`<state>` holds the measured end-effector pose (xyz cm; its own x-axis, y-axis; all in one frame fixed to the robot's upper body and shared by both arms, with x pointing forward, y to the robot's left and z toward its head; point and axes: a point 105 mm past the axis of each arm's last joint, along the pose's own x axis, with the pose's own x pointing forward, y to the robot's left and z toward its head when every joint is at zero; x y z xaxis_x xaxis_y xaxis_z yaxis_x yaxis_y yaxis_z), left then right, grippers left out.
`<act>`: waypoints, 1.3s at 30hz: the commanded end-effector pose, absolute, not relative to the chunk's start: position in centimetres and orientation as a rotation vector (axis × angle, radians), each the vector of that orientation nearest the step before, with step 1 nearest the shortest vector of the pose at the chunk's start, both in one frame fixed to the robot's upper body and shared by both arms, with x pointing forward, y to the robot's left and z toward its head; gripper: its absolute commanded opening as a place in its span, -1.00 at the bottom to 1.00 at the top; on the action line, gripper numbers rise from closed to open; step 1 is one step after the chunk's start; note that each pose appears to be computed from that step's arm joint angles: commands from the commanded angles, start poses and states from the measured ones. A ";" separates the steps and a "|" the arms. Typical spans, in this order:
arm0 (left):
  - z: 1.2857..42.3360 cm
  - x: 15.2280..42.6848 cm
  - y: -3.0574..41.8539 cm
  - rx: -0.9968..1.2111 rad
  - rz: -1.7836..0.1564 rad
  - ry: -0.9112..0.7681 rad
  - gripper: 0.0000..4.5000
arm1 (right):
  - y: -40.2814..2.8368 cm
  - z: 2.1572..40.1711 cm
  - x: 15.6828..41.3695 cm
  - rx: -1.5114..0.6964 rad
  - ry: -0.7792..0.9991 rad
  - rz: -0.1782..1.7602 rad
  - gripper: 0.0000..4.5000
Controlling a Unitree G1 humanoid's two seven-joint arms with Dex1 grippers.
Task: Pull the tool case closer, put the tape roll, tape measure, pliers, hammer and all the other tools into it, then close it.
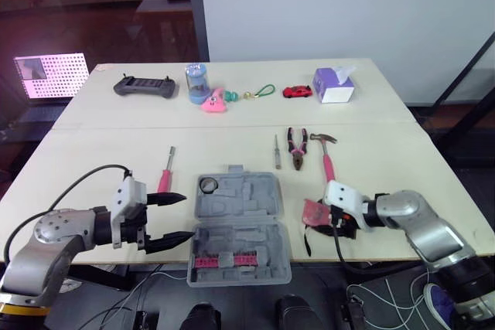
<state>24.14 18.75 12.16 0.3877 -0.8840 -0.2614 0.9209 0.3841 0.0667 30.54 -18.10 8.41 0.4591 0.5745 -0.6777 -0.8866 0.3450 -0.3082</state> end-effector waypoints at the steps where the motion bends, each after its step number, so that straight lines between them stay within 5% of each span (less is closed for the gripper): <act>1: 12.6 24.1 19.8 0.242 -1.106 0.171 1.00 | -15.7 11.7 31.0 -0.823 0.426 1.041 0.29; 15: 12.1 22.8 21.4 0.242 -1.008 0.187 1.00 | -7.1 15.5 34.8 -0.978 0.560 1.192 0.29; 39: 12.4 21.1 20.8 0.233 -0.904 0.166 1.00 | -4.2 11.3 38.8 -1.238 0.579 1.154 0.29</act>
